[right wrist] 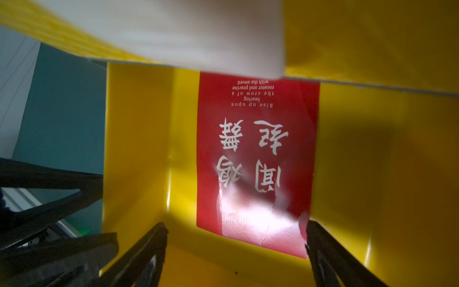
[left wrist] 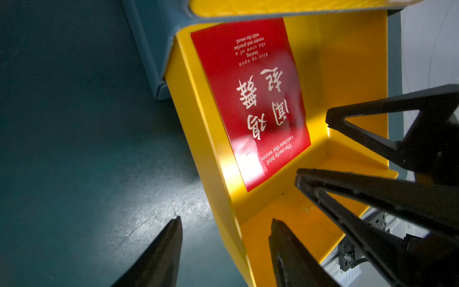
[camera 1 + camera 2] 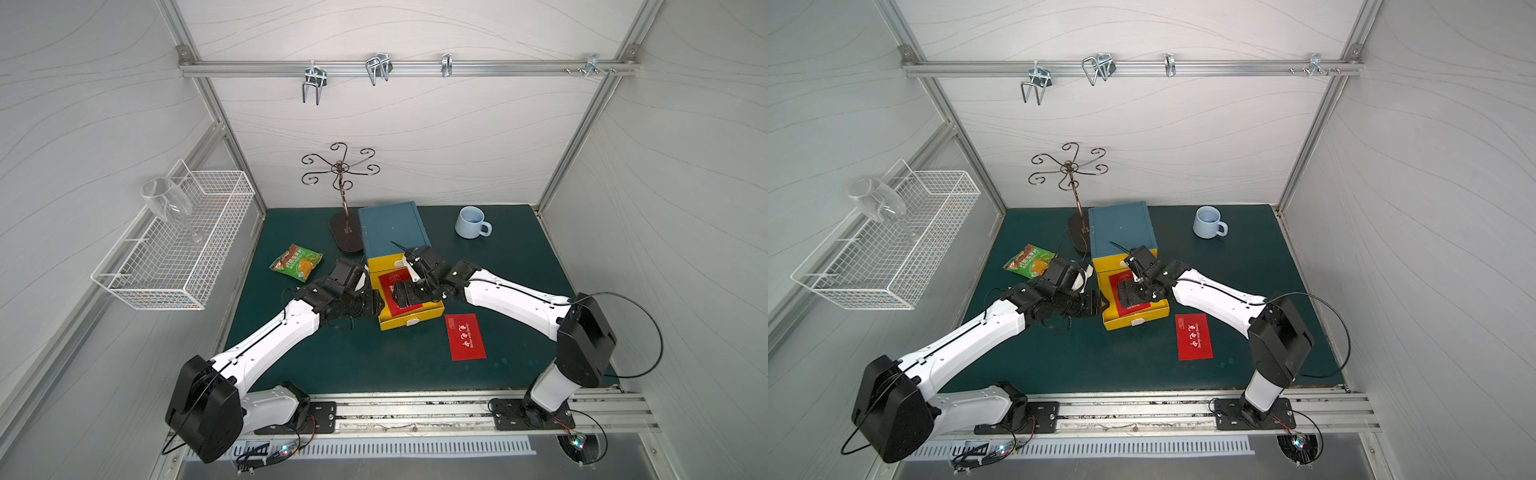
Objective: Take the postcards out of the drawer
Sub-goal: Pick up the postcard from the drawer.
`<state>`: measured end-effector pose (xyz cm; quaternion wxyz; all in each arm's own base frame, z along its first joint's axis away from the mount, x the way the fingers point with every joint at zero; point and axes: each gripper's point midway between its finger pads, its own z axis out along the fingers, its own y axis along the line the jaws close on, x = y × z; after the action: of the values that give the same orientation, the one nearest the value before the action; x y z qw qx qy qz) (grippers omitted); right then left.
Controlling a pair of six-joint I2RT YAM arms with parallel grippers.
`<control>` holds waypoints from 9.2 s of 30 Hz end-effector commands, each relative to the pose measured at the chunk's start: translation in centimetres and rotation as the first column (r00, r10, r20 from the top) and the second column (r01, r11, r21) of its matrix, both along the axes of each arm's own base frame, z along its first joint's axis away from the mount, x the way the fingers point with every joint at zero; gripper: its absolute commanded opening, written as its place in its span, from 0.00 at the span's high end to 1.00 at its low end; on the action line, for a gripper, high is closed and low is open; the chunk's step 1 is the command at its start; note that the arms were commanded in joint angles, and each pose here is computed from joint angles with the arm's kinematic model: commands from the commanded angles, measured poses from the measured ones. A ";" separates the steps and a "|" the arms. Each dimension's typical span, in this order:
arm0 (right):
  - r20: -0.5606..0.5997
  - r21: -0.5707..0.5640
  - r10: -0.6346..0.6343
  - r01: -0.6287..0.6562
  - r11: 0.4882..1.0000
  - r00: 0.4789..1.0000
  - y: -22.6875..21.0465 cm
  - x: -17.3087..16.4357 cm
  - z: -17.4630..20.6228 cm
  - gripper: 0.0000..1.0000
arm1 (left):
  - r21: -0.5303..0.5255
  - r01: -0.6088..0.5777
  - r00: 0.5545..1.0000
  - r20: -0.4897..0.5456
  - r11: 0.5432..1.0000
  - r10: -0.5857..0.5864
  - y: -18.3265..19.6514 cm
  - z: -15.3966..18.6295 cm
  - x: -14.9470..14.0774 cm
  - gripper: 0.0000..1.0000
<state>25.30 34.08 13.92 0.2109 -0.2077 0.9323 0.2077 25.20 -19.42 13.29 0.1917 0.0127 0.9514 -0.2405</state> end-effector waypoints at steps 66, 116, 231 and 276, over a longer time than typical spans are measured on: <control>-0.016 -0.047 -0.012 0.012 0.999 1.000 -0.5 0.5 -2.7 0.13 | -0.003 0.004 1.000 0.016 1.000 -0.004 -0.9 0.0 0.7 0.43; -0.248 0.321 0.001 0.081 0.944 0.969 1.9 -0.4 -2.8 0.15 | -0.023 0.013 1.000 0.008 1.000 -0.013 -1.5 0.2 0.7 0.43; -0.037 0.847 0.279 -0.118 0.519 0.960 -9.6 -4.5 20.0 1.00 | -0.626 0.322 0.890 0.456 0.711 -0.001 -6.2 19.2 -2.7 0.17; 0.024 0.602 0.206 -0.178 0.778 0.978 -4.8 -4.9 15.6 1.00 | -0.289 0.073 0.980 0.197 0.955 -0.016 -7.3 12.1 1.5 0.97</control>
<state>21.70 28.94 30.60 0.2397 -0.1915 0.7819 0.5427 25.55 -28.18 26.02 0.2614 0.0418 0.8587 -0.4387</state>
